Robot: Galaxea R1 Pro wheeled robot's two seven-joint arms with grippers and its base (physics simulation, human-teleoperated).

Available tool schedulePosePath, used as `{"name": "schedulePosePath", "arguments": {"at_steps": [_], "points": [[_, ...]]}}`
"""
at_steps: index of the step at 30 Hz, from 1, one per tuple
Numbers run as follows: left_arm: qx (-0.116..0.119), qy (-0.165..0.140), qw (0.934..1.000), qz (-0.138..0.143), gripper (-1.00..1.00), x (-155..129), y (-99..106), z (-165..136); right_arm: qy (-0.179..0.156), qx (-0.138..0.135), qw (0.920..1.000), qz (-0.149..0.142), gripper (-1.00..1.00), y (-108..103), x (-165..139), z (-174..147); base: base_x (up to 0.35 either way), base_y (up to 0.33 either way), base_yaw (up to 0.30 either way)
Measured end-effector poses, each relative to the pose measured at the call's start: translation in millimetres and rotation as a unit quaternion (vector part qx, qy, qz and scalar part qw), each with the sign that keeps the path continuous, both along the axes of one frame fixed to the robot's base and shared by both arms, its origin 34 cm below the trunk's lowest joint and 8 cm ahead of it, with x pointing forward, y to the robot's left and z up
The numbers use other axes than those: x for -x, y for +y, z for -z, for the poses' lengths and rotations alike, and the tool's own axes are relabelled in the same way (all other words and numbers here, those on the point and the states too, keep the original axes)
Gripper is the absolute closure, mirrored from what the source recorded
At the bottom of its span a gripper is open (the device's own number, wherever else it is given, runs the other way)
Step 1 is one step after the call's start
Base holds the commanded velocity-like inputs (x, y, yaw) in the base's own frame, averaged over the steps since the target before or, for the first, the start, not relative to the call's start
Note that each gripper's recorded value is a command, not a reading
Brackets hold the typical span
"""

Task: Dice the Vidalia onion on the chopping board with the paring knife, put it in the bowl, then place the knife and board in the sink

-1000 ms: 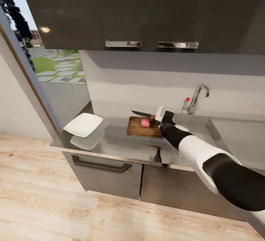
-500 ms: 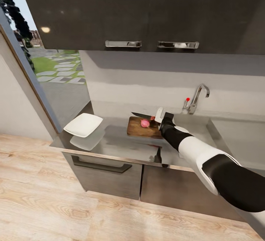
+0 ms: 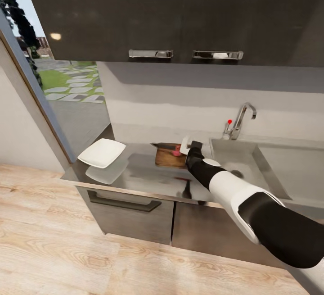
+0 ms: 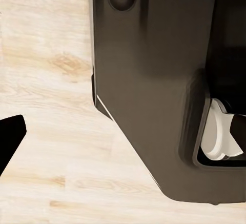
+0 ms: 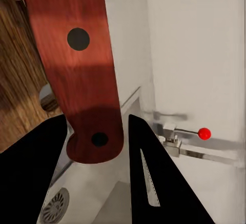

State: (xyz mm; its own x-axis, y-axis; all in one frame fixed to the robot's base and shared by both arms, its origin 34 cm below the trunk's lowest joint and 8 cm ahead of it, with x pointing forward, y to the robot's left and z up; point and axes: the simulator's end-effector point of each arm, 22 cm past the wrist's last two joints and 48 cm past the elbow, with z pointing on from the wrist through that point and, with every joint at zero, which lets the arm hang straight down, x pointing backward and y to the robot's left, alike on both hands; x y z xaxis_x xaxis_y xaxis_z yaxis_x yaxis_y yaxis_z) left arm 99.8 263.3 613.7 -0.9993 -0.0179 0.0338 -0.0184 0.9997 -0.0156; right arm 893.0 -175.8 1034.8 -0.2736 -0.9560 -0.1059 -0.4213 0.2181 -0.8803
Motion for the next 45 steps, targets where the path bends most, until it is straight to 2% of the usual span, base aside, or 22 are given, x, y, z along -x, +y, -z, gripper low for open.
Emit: {"name": "schedulePosePath", "arguments": {"at_steps": [3, 11, 18, 26, 29, 30, 33, 37, 45], "points": [[0.000, 0.000, 1.0000, 0.000, -1.00, 0, 0, 0, -0.004, 0.001, 0.9999, -0.011, 1.00, 14, 0, -3, 0.000, 0.000, 0.000], [0.000, 0.000, 1.0000, 0.000, -1.00, 0, 0, 0, -0.017, 0.016, 0.9995, -0.021, 1.00, 17, -4, -14, 0.011, -0.003, 0.000], [0.000, 0.000, 1.0000, 0.000, -1.00, 0, 0, 0, -0.034, 0.011, 0.9990, -0.026, 1.00, 22, -9, -29, 0.191, -0.190, 0.000], [0.000, 0.000, 1.0000, 0.000, -1.00, 0, 0, 0, -0.036, 0.013, 0.9989, -0.026, 1.00, 21, -10, -30, 0.216, -0.229, 0.000], [0.000, 0.000, 1.0000, 0.000, -1.00, 0, 0, 0, -0.041, 0.031, 0.9981, -0.033, 1.00, 23, -11, -33, 0.062, -0.068, 0.000], [0.000, 0.000, 1.0000, 0.000, -1.00, 0, 0, 0, -0.048, 0.054, 0.9965, -0.042, 1.00, 23, -12, -38, 0.016, -0.018, 0.000], [0.000, 0.000, 1.0000, 0.000, -1.00, 0, 0, 0, -0.056, 0.083, 0.9936, -0.052, 1.00, 23, -14, -43, 0.007, -0.008, 0.000], [0.000, 0.000, 1.0000, 0.000, -1.00, 0, 0, 0, -0.056, 0.095, 0.9925, -0.054, 1.00, 21, -14, -42, 0.001, -0.002, 0.000], [0.000, 0.000, 1.0000, 0.000, -1.00, 0, 0, 0, -0.044, 0.100, 0.9926, -0.051, 1.00, 16, -11, -33, 0.000, 0.000, 0.000]]}}
